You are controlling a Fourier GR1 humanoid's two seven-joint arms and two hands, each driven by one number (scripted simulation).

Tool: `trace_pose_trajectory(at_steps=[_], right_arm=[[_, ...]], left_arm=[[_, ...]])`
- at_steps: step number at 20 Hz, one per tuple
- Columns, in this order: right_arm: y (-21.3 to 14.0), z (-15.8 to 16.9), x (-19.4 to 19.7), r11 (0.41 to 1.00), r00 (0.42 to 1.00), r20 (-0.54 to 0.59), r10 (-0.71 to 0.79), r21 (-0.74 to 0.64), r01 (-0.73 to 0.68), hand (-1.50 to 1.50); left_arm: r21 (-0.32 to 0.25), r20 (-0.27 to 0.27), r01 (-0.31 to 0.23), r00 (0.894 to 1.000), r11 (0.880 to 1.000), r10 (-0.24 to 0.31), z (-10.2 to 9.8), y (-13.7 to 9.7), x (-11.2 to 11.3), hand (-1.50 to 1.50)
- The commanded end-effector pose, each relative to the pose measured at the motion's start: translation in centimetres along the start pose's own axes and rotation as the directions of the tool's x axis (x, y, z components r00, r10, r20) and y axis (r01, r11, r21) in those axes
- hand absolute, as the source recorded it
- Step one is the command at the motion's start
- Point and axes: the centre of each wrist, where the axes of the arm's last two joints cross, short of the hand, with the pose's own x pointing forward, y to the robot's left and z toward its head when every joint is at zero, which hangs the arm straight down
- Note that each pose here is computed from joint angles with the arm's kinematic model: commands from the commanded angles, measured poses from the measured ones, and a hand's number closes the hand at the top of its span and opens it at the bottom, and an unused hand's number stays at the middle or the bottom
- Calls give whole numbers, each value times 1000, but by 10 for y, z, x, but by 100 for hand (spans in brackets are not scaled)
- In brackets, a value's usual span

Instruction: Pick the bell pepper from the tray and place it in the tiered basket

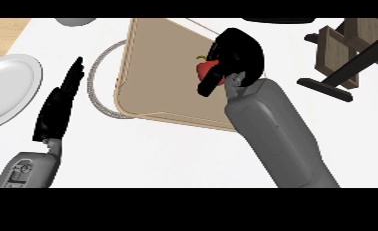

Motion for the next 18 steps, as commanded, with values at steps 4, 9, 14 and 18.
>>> trace_pose_trajectory(at_steps=[4, 9, 14, 18], right_arm=[[-81, 20, 74, 937, 970, 47, -238, -251, 242, 150], [-155, 48, 101, 840, 968, 129, -215, -481, 251, 150], [-205, 39, 111, 773, 981, 90, -173, -605, 191, 150], [-248, 29, 97, 766, 998, -4, -70, -641, 51, 150]], left_arm=[[7, -13, -2, 1000, 1000, 2, -2, 4, 0, 0], [13, -39, 16, 999, 1000, -16, -4, 5, -8, 0], [6, -5, 2, 1000, 1000, -2, -4, 17, 4, 0], [33, -15, 17, 1000, 999, -17, 6, 13, -5, 0]])
